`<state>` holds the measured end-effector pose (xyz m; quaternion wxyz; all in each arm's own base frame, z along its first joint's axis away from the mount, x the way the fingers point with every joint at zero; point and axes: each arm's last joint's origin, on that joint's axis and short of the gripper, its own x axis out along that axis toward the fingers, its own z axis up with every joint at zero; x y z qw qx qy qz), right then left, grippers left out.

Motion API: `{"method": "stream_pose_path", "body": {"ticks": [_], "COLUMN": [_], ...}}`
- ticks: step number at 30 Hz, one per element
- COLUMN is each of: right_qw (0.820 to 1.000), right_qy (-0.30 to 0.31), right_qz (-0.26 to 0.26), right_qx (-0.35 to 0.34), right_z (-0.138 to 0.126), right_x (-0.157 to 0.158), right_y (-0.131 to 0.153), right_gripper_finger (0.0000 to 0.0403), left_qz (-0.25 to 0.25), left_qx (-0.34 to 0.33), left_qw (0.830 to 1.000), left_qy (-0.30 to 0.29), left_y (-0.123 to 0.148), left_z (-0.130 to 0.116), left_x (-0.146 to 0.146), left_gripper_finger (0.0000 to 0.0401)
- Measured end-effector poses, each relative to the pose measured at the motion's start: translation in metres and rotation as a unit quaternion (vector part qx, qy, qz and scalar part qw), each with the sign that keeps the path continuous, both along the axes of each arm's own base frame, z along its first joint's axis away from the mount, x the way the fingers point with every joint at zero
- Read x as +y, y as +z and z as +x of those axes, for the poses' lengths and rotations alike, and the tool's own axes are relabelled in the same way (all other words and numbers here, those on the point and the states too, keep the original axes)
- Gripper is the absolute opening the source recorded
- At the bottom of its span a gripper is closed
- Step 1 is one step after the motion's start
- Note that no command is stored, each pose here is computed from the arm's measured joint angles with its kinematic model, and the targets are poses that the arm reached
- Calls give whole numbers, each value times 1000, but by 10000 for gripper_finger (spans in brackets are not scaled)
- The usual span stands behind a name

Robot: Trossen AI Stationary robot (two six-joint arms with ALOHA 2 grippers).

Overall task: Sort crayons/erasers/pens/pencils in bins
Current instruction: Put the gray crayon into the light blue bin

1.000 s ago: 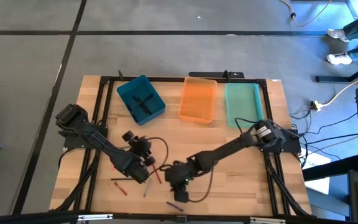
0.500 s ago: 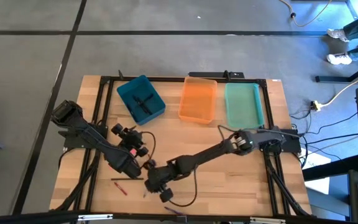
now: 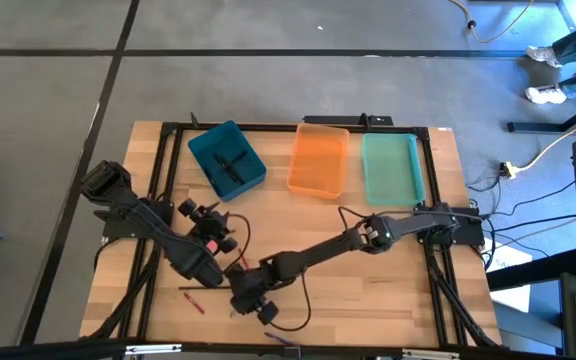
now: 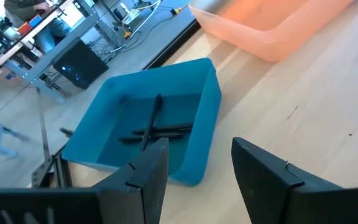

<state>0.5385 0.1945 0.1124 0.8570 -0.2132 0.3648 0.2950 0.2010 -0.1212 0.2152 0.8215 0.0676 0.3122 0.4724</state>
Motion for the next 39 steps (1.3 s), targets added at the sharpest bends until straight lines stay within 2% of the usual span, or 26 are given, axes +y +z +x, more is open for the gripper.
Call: {"method": "stream_pose_path", "body": {"ticks": [2, 5, 9, 13, 20, 28, 39], "right_qw": [1000, 998, 995, 994, 991, 991, 977], "right_qy": [-2, -14, -37, -43, -67, -94, -127], "right_qz": [3, 37, 69, 72, 83, 52, -6], "right_qx": [18, 49, 69, 73, 78, 86, 173], "right_z": [0, 1, 4, 5, 5, -5, -25], "right_x": [-7, -18, -28, -34, -35, -33, -41], "right_y": [0, -1, -2, -2, 3, 29, 32], "right_gripper_finger": [108, 96, 56, 20, 27, 24, 27], "left_qz": [1, 4, 10, 10, 1, 1, -3], "left_qx": [-2, -1, 5, -5, -13, -19, -22], "left_qw": [1000, 1000, 1000, 1000, 1000, 1000, 1000], "left_qy": [-3, -7, -7, 0, 4, -3, -1], "left_y": [0, 0, 1, 3, 4, 4, 4], "left_z": [-1, -2, -4, -8, -16, -18, -18], "left_x": [-1, -2, -2, -3, -9, -12, -12], "left_gripper_finger": [169, 169, 169, 169, 169, 169, 169]}}
